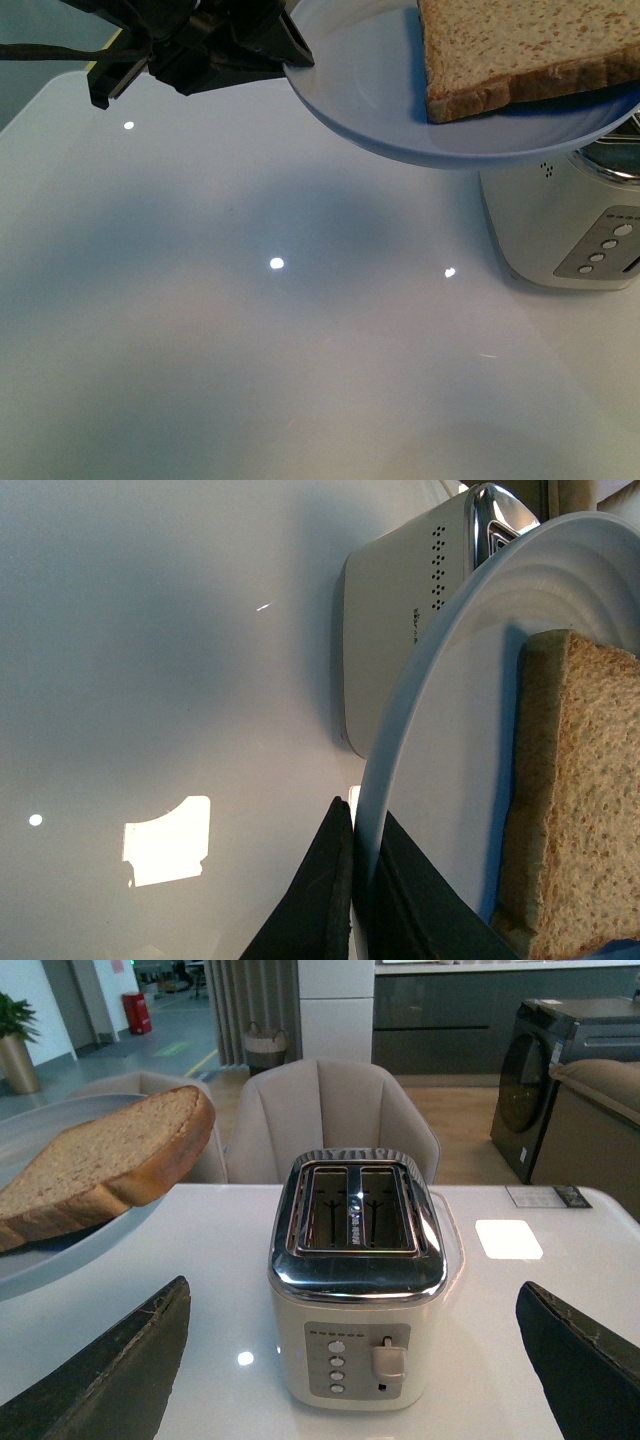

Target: Left arm holds plate, right arm toasts bread

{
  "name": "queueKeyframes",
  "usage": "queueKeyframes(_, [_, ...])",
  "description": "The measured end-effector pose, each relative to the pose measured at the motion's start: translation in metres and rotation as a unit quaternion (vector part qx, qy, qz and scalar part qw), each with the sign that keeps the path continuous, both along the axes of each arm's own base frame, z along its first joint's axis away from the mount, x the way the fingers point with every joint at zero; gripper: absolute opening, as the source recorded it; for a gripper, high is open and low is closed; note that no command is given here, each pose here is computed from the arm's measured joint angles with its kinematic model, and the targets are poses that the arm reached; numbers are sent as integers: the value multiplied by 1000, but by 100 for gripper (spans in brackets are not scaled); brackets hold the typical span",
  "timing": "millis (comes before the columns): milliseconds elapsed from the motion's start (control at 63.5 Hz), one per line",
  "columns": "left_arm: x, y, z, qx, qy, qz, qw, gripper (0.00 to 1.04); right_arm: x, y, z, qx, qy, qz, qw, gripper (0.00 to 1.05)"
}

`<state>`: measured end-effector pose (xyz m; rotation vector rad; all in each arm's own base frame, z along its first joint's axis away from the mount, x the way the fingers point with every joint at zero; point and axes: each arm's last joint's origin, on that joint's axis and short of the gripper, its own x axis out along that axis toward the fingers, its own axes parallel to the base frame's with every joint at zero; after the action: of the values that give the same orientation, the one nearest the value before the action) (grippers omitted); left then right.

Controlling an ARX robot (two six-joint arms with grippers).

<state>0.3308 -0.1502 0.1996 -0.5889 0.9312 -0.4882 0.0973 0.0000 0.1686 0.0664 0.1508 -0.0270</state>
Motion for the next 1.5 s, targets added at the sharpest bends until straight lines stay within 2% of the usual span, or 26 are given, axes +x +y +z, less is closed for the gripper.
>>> queueKeyframes(79, [0, 0, 0, -1, 0, 0, 1000, 3, 2, 1, -2, 47, 142, -19, 989, 96])
queueKeyframes(126, [0, -1, 0, -3, -1, -3, 1000, 3, 3, 2, -5, 60, 190, -27, 980, 96])
queueKeyframes(189, [-1, -2, 0, -5, 1, -4, 1000, 3, 5, 5, -7, 74, 209, -26, 975, 96])
queueKeyframes(457, [-1, -4, 0, -9, 0, -3, 1000, 3, 31, 6, 21, 124, 166, -9, 978, 96])
queueKeyframes(725, [-3, -3, -4, -6, 7, -3, 1000, 3, 77, -2, 50, 190, 130, 6, 973, 96])
queueKeyframes(898, [-4, -5, -5, -7, 8, -6, 1000, 3, 107, -1, 63, 257, 127, 50, 957, 96])
queueKeyframes(1087, [-4, -5, -5, -7, 8, -6, 1000, 3, 125, 2, 63, 331, 137, 90, 929, 96])
queueKeyframes(1292, [-5, -6, -5, -7, 9, -8, 1000, 3, 134, 12, 57, 361, 146, 114, 914, 96])
queueKeyframes(1497, [-5, -7, -5, -8, 10, -12, 1000, 3, 140, 22, 51, 369, 161, 128, 906, 96])
